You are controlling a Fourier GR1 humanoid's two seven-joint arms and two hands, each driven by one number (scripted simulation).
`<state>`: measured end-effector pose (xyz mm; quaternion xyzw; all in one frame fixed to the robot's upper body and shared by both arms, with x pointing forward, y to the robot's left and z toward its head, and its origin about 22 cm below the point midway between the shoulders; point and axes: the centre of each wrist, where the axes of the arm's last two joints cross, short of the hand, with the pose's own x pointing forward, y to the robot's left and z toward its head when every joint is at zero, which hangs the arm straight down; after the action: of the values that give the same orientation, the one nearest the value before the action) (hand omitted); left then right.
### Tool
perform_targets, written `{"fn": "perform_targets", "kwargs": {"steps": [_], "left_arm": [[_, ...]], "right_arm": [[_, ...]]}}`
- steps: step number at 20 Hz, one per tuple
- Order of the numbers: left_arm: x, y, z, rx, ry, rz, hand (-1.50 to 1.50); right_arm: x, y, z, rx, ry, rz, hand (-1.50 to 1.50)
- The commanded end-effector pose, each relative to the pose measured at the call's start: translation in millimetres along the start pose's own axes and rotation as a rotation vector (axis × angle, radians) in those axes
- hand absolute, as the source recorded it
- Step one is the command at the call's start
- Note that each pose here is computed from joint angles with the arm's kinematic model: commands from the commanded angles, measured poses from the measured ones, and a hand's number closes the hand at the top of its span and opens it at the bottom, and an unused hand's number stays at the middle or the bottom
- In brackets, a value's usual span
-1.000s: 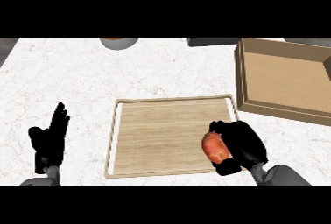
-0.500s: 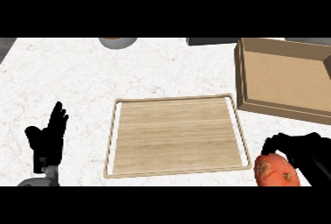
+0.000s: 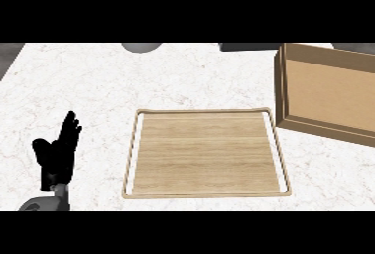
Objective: Pick the squash from the tray and place it in the cardboard box
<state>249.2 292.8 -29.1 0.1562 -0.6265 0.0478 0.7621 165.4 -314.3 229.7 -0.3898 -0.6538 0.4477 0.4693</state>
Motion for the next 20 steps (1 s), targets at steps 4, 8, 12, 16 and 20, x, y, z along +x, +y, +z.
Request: {"fn": "perform_targets", "kwargs": {"steps": [4,8,12,16,20], "left_arm": [[5,-13,4,-0.053,-0.025,-0.006,0.00],[-2,-32,-1,-0.069,-0.012,-0.010,0.00],[8,-45,-20,-0.060,-0.029,-0.021,0.00],[-1,-28,-4,-0.079,-0.033,0.009,0.00],[13,-20,1,-0.071,-0.029,-0.004,0.00]], "right_arm": [[-58,-57,-12,-0.138,0.074,-0.034,1.50],[-88,-43,-33,-0.122,0.078,-0.060,1.50],[-103,-35,-67,-0.129,0.101,-0.101,1.50],[-144,-8,-82,-0.107,0.098,-0.092,1.50],[-154,-4,-119,-0.098,0.106,-0.117,1.50]]}}
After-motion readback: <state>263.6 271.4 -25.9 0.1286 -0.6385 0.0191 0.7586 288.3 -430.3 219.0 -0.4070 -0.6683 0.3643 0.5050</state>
